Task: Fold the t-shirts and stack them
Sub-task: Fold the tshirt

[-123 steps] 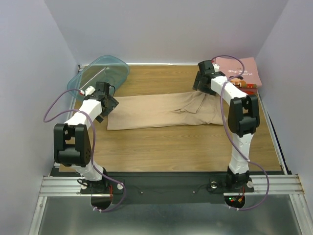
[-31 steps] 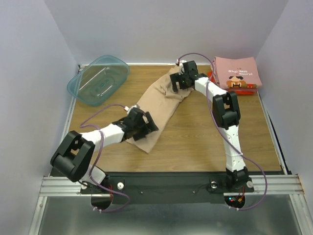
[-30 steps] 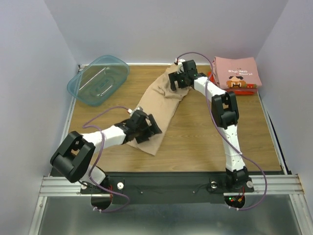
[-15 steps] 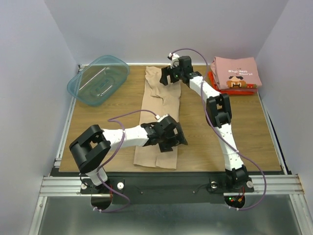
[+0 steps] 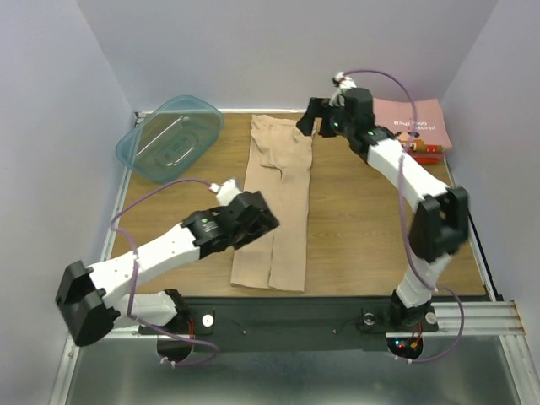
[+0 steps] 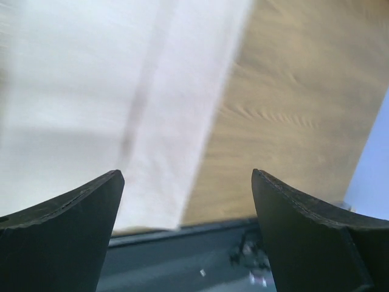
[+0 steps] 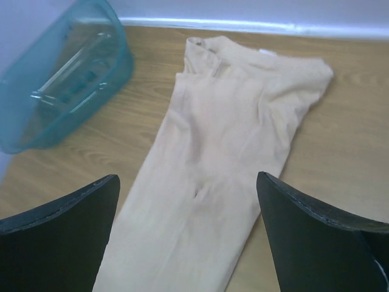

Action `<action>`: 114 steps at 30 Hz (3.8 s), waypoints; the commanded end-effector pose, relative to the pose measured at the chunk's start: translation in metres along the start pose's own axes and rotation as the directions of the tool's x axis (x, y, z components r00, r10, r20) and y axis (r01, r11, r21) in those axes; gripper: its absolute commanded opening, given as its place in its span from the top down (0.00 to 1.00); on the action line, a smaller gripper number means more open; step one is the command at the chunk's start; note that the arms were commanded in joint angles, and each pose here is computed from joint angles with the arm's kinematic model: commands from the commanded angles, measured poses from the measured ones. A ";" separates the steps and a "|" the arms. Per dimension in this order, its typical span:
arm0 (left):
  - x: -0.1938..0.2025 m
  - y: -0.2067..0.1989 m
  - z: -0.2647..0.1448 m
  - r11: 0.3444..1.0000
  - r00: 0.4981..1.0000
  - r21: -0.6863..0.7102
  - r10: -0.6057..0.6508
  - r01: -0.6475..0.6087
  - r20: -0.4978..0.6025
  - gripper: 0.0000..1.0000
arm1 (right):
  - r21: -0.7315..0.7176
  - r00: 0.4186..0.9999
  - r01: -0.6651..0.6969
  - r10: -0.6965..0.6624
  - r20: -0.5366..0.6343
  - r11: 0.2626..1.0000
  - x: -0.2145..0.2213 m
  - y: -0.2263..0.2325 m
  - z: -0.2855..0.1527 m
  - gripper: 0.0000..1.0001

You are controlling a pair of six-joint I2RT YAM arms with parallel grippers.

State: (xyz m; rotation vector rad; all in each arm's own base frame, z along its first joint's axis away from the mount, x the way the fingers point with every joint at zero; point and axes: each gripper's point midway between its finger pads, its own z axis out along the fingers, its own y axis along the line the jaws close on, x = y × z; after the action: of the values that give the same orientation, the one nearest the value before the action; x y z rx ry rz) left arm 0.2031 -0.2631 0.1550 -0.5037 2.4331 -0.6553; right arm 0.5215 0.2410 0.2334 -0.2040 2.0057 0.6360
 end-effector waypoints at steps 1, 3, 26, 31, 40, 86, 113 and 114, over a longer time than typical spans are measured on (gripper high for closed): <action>-0.015 0.107 0.000 0.963 0.998 -0.268 -0.010 0.025 0.059 0.01 | 0.093 0.970 -0.228 0.235 -0.068 0.969 0.075 0.013 -0.071 0.00; -0.008 0.140 -0.002 0.945 0.999 -0.328 -0.004 0.015 0.035 0.01 | 0.082 0.965 -0.242 0.249 -0.085 0.967 0.104 0.049 -0.108 0.00; 0.023 0.156 0.006 0.956 0.993 -0.288 0.011 -0.046 -0.120 0.01 | 0.258 0.775 -0.257 0.358 -0.520 0.931 0.366 0.143 -0.236 0.01; 0.031 0.154 0.011 0.961 0.988 -0.271 0.012 -0.054 -0.156 0.01 | 0.294 0.789 -0.244 0.366 -0.493 0.924 0.369 0.136 -0.231 0.07; 0.029 0.152 0.012 0.961 0.988 -0.271 0.015 -0.058 -0.157 0.01 | 0.384 0.782 -0.214 0.393 -0.484 0.898 0.390 0.125 -0.220 0.49; 0.090 0.096 0.002 0.992 0.943 -0.025 0.108 -0.122 -0.313 1.00 | 0.407 0.874 -0.147 0.311 -0.374 0.901 0.344 0.089 -0.251 1.00; -0.109 0.013 0.062 0.990 0.978 -0.079 0.126 -0.114 0.166 1.00 | 0.517 0.987 -0.109 0.154 -0.044 0.849 0.154 0.025 -0.104 1.00; -0.112 0.015 0.065 0.990 0.977 -0.092 0.125 -0.111 0.171 1.00 | 0.514 0.987 -0.108 0.155 -0.049 0.851 0.152 0.024 -0.099 1.00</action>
State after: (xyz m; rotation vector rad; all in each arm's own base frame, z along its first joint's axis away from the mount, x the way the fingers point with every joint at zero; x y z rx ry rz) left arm 0.3003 -0.2236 0.1303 -0.4460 2.3757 -0.4820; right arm 0.3256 0.2104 0.1189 0.2795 2.3010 0.0682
